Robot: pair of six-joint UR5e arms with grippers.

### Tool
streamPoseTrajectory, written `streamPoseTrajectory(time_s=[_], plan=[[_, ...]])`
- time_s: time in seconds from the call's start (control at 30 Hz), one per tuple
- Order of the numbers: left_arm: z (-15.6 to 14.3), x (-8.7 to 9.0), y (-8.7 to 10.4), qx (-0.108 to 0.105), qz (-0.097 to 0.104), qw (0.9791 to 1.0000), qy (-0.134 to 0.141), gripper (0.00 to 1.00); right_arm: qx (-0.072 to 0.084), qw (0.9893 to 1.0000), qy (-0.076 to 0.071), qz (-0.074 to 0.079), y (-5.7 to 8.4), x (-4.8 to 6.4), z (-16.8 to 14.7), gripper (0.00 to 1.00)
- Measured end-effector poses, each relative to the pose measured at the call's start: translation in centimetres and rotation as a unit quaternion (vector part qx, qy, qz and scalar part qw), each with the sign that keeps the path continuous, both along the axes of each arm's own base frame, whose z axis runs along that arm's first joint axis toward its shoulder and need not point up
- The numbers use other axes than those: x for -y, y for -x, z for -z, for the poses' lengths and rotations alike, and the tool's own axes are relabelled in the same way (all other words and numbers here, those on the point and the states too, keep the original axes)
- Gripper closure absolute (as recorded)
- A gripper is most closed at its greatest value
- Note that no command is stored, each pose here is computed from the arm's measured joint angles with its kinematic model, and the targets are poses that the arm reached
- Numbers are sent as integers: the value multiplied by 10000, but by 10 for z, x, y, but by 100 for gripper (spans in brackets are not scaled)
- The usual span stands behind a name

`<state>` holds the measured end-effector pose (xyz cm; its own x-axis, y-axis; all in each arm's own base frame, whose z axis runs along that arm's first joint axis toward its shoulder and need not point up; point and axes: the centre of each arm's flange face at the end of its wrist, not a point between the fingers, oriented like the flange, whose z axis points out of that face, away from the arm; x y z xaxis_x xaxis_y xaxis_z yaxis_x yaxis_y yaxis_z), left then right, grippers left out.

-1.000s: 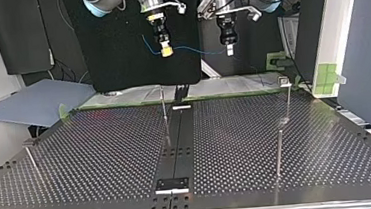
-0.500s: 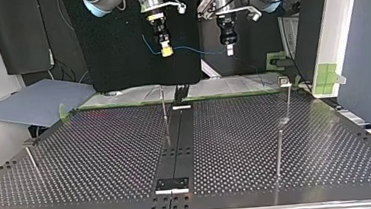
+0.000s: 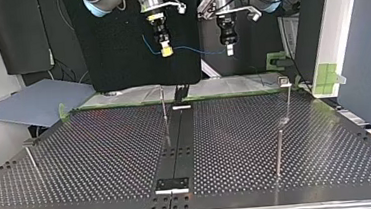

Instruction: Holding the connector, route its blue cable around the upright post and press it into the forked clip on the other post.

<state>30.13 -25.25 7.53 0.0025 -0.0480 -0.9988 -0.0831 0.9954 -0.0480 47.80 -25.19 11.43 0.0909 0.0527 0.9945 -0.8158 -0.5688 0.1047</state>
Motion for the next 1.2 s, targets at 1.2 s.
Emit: streamPoseTrajectory(time_s=[1.2], plan=[[-37, -22, 13, -272, 221, 9982, -477, 90, 852, 9939, 677, -178, 25, -13, -117, 100]])
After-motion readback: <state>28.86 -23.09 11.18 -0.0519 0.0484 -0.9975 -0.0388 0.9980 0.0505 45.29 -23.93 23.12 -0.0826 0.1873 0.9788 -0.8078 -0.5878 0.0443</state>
